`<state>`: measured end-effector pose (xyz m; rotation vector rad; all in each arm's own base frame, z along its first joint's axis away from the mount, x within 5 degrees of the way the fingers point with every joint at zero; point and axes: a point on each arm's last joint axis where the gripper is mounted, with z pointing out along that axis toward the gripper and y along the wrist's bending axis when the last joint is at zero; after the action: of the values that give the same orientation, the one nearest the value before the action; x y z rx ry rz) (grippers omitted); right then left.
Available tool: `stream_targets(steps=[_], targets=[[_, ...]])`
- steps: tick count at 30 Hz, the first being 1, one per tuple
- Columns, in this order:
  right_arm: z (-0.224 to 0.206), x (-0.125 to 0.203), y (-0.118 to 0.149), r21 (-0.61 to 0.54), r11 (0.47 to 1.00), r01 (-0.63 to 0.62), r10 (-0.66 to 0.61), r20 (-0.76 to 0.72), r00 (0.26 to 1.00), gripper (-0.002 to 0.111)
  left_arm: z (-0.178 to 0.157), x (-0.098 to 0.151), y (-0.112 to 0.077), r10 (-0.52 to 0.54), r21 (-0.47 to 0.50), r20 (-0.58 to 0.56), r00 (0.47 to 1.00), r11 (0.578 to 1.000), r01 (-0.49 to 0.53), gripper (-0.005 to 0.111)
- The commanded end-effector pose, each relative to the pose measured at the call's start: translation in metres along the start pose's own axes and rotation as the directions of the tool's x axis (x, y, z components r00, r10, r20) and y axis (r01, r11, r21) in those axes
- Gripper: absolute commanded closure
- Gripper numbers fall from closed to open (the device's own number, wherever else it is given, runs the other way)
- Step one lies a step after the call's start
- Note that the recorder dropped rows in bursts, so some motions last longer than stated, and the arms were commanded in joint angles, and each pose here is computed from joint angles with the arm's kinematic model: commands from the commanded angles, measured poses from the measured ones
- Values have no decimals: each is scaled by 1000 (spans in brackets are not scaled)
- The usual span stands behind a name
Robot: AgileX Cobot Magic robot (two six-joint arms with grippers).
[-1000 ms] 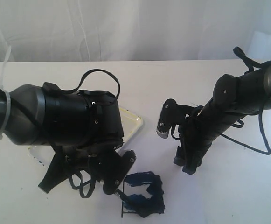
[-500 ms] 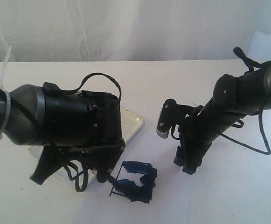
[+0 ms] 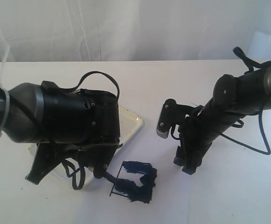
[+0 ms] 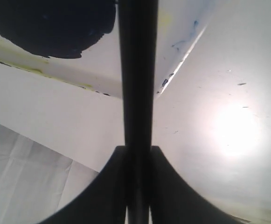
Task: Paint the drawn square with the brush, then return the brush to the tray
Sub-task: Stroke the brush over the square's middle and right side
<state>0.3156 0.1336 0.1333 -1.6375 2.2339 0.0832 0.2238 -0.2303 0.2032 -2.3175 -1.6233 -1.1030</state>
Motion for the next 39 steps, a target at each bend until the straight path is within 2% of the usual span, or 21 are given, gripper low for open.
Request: stream_targets(steps=[1,9,12,15,25,35,39], targets=[[2,2,0,1,1000,19,-19,-11,1000,45,3,4,-2,-22,25,-7,1000,999,22,107],[2,2,0,1,1000,19,-19,-11,1000,45,9,4,-9,3,47,-28,1000,999,-2,107],[2,2,0,1,1000,19,-19,-11,1000,45,15,5,-13,45,10,-76,996,999,-44,107],[2,2,0,1,1000,19,-19,-11,1000,45,16,6,-12,29,-7,-82,996,1000,-29,107],[2,2,0,1,1000,19,-19,-11,1000,45,16,-5,-6,-23,-80,47,999,996,27,107],[2,2,0,1,1000,19,-19,-11,1000,45,15,-14,-4,-33,-89,147,989,995,47,107],[2,2,0,1,1000,17,-17,-10,1000,45,13,-22,0,-31,-131,233,972,989,63,107]])
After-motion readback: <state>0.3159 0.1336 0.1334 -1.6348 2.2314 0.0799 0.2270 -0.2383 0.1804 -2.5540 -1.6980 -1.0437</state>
